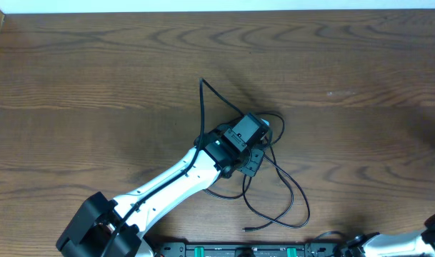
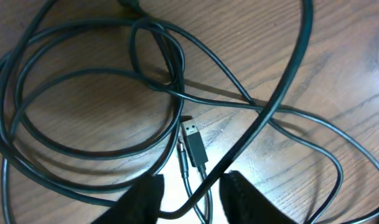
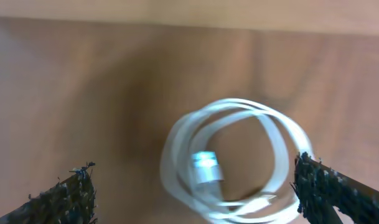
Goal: Untangle cables
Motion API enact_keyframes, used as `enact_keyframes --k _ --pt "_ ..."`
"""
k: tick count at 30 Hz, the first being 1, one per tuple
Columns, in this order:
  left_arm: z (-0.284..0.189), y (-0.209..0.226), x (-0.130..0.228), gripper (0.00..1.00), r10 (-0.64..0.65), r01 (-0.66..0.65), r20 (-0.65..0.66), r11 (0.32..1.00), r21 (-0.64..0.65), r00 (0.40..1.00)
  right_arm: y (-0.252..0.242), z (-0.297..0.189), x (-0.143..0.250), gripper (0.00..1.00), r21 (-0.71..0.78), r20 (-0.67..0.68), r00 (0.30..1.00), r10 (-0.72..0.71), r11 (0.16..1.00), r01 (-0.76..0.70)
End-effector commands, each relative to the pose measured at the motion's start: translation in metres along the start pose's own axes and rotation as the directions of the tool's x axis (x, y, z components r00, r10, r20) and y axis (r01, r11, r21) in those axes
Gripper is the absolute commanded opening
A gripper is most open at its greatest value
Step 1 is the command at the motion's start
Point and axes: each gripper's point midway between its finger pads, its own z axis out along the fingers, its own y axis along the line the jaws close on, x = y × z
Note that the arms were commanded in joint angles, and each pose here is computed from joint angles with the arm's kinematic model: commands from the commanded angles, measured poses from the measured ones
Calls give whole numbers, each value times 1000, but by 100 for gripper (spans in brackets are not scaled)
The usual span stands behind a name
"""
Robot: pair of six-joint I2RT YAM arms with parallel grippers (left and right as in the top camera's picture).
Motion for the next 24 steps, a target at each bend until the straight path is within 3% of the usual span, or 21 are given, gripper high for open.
enact_keyframes --k 1,2,3,7,16,17,19,20,22,23,24 --pt "-1 -2 -11 38 -31 30 36 999 9 999 79 -60 -59 99 -258 150 988 -42 963 80" --pt "-7 -7 -24 20 -41 38 86 999 30 995 97 -84 -74 99 -293 207 977 -46 950 107" --pt "-12 -11 -34 8 -39 34 124 998 45 991 106 -98 -81 99 -310 240 970 -48 943 123" --pt "-44 -26 -71 7 -38 9 278 995 104 960 140 -156 -102 99 -396 346 938 -20 903 166" --pt "-145 -27 -103 8 -29 -61 540 987 147 841 182 -205 -96 99 -608 283 957 70 784 123" --pt "-156 -24 -104 10 -37 -57 561 987 149 827 185 -209 -95 99 -623 275 959 71 773 121" --pt "-177 -17 -106 33 -54 -47 604 987 151 795 192 -215 -81 99 -654 228 972 49 748 116" --pt "-186 -13 -107 39 -62 -42 621 988 151 781 194 -215 -73 99 -662 189 981 43 743 95" --pt "-202 -5 -108 52 -76 -29 654 988 149 753 200 -213 -43 99 -681 51 998 23 733 18" --pt "-208 -1 -109 67 -82 -22 665 989 147 743 203 -213 -23 99 -690 -34 999 -6 724 -19" --pt "-214 3 -109 73 -88 -14 675 989 144 732 206 -214 -4 99 -693 -103 994 -41 719 -42"
